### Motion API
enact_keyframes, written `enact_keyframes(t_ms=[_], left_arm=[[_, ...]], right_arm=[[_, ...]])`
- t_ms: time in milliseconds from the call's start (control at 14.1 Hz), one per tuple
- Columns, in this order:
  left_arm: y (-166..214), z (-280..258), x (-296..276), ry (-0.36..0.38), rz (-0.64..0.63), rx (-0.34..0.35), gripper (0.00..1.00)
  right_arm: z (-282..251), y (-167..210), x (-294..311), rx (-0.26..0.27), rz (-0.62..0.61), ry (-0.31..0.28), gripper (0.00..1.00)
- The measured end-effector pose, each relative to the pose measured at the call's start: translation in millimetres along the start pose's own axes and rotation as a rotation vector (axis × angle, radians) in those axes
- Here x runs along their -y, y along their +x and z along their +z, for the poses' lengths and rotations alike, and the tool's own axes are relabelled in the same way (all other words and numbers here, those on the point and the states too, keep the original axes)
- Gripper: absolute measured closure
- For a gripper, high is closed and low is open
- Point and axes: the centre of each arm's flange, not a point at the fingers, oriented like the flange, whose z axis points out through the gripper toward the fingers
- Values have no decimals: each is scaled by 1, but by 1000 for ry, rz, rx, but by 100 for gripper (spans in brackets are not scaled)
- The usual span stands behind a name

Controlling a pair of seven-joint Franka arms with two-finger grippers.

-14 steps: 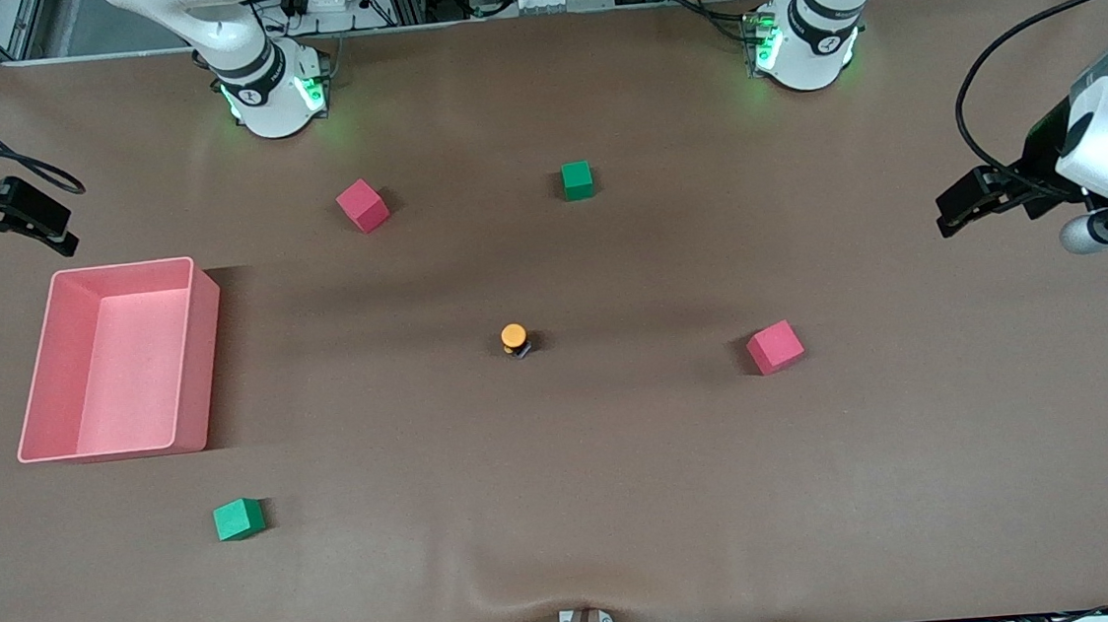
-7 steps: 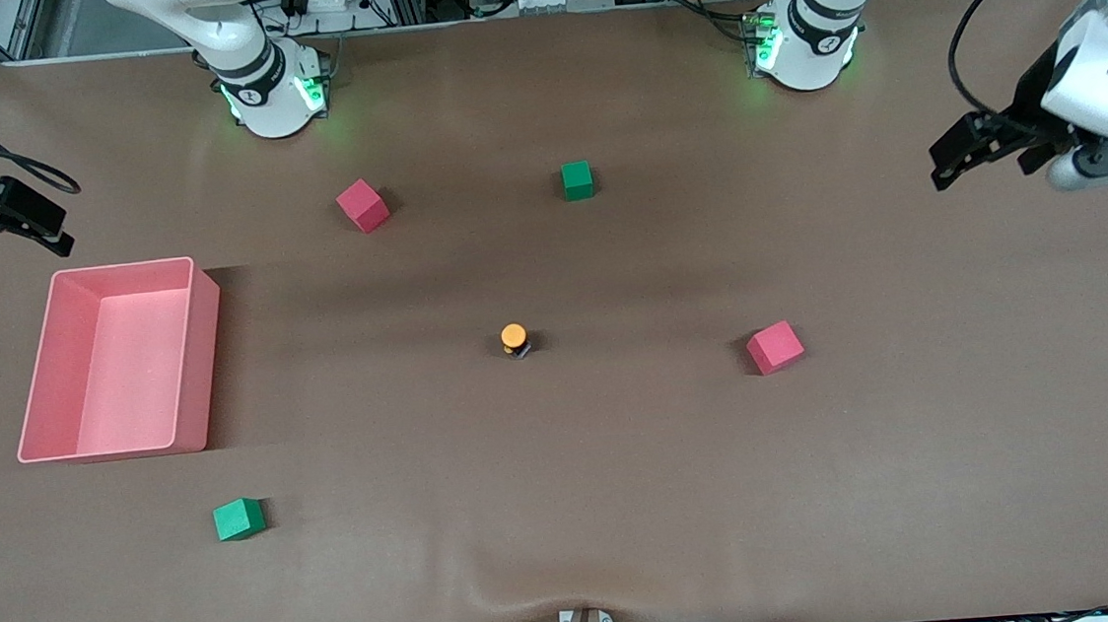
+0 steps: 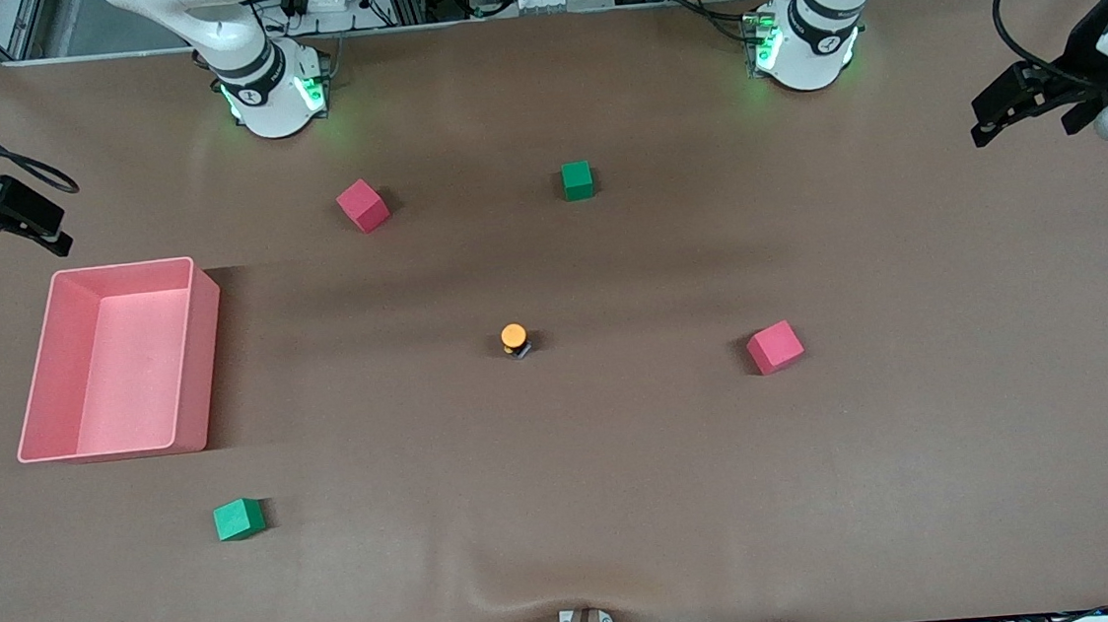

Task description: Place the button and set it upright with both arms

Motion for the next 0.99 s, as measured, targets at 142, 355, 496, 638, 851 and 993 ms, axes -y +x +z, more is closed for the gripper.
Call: enact_keyframes(t_ms=[142,355,496,638,851,993], left_arm=[[-2,-2,1,0,-1,0,0],[-3,-10,3,-2,-5,-16,0],[-3,-14,5,-4,-9,-24,0],[-2,-14,8,-4,-15,-25,0],[-2,-14,10,-4,-18,-24,0],[-3,-14,10,-3,-19,-19,0]], right_arm=[[0,0,0,0,0,0,0],[0,0,0,0,0,0,0],[0,0,0,0,0,0,0],[0,0,0,0,0,0,0],[0,0,0,0,0,0,0],[0,0,0,0,0,0,0]])
